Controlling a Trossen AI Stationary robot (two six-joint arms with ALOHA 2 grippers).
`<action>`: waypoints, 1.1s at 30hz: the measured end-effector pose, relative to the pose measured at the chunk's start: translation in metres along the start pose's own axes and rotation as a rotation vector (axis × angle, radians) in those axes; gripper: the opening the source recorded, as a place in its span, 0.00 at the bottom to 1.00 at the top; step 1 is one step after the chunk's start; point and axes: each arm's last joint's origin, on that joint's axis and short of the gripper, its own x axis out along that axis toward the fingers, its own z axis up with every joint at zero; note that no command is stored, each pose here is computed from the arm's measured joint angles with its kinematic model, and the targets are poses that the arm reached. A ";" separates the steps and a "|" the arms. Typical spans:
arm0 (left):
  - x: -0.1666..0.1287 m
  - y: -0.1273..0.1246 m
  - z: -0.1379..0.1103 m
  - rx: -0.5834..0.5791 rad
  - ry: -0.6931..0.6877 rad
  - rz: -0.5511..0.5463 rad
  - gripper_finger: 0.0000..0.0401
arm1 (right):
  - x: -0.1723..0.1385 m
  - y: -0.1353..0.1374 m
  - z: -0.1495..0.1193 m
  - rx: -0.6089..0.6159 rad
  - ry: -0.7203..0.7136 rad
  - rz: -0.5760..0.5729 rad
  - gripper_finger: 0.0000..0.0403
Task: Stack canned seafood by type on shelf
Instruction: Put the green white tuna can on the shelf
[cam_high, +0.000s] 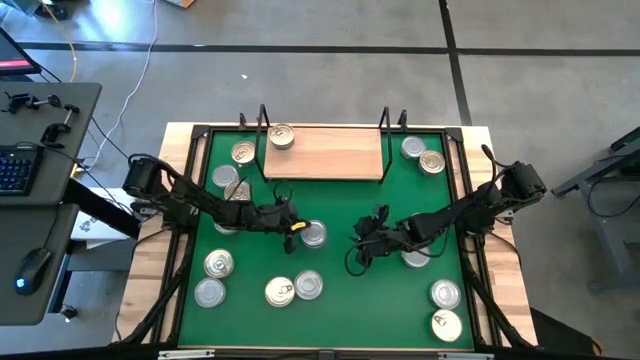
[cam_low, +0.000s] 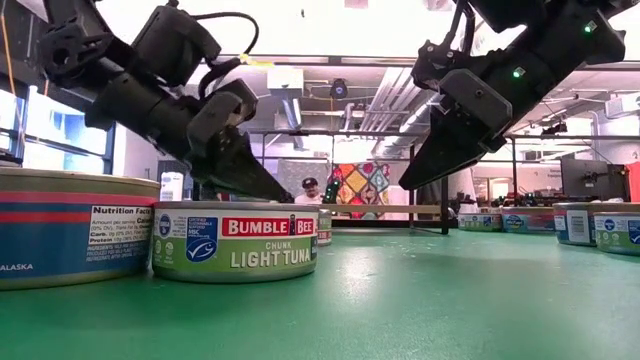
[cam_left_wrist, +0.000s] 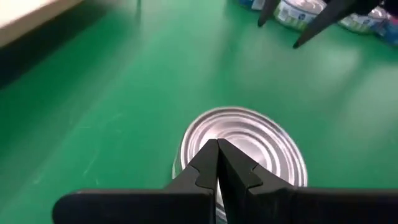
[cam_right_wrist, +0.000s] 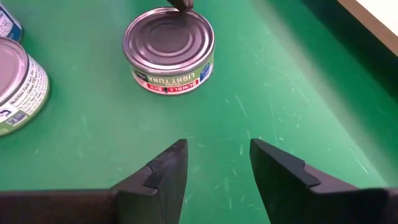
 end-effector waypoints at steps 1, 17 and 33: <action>-0.001 0.000 -0.001 0.004 0.008 0.011 0.00 | 0.000 0.000 0.000 0.000 0.000 0.000 0.42; -0.008 -0.003 -0.008 0.008 0.090 0.076 0.00 | 0.000 0.000 0.000 0.000 0.000 0.000 0.42; -0.012 0.004 -0.020 0.006 0.130 0.132 0.00 | 0.000 0.000 0.000 -0.004 0.000 0.000 0.42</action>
